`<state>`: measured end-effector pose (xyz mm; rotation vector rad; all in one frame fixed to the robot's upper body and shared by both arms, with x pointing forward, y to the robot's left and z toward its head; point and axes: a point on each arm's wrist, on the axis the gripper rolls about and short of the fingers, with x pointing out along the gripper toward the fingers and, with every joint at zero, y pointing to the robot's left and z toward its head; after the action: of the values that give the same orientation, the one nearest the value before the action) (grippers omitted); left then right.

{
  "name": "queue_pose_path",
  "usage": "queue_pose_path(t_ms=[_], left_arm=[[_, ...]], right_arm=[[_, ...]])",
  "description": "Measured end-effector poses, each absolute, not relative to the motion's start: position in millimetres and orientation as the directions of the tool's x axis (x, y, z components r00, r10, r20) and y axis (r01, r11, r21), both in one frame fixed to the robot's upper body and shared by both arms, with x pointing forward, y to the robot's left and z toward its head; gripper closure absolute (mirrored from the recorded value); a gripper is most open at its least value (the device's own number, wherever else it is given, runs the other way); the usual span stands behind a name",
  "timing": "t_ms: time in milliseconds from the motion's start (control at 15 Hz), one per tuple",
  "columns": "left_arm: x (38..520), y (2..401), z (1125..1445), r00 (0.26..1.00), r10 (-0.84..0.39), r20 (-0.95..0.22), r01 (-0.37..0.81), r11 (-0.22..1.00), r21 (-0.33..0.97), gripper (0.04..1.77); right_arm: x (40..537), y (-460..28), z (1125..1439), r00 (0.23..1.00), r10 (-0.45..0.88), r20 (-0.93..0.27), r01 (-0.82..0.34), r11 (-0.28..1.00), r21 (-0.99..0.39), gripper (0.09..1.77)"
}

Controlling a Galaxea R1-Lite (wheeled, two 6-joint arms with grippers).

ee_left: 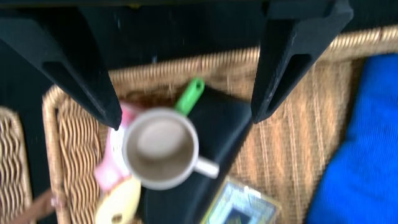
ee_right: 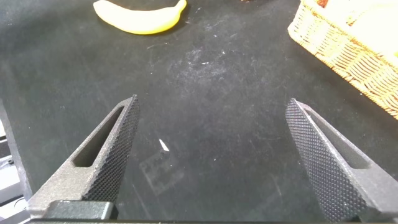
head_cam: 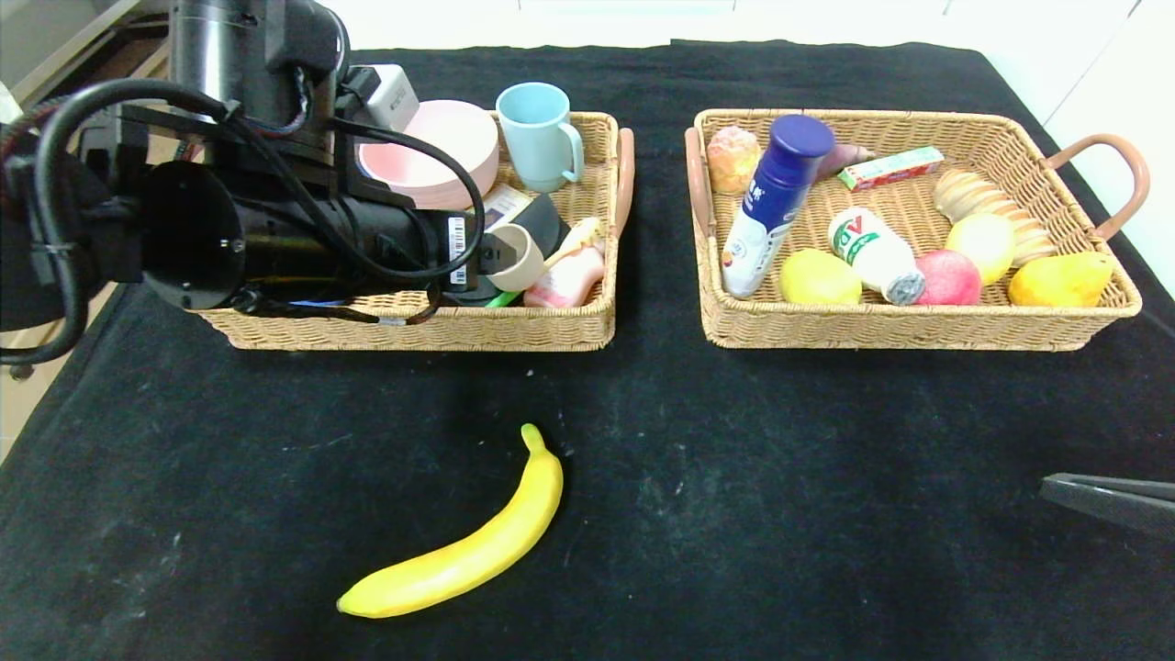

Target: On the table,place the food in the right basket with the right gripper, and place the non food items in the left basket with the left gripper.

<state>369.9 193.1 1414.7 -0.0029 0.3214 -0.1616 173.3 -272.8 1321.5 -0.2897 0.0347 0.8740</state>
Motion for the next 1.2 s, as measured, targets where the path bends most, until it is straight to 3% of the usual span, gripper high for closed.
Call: queue_pose_path(t_ms=[333, 600, 1200], left_arm=[[324, 196, 1415, 0.89, -0.21, -0.406, 0.239, 0.971, 0.02, 0.19], [289, 195, 1390, 0.82, -0.28, -0.499, 0.371, 0.924, 0.09, 0.15], [252, 208, 1357, 0.76, -0.296, -0.579, 0.468, 0.868, 0.17, 0.11]], right_arm=[[173, -273, 1322, 0.645, 0.751, -0.146, -0.759, 0.606, -0.237, 0.15], [174, -273, 1324, 0.649, 0.748, -0.139, -0.755, 0.611, -0.237, 0.15], [184, -280, 1335, 0.727, 0.677, -0.114, -0.682, 0.693, -0.235, 0.15]])
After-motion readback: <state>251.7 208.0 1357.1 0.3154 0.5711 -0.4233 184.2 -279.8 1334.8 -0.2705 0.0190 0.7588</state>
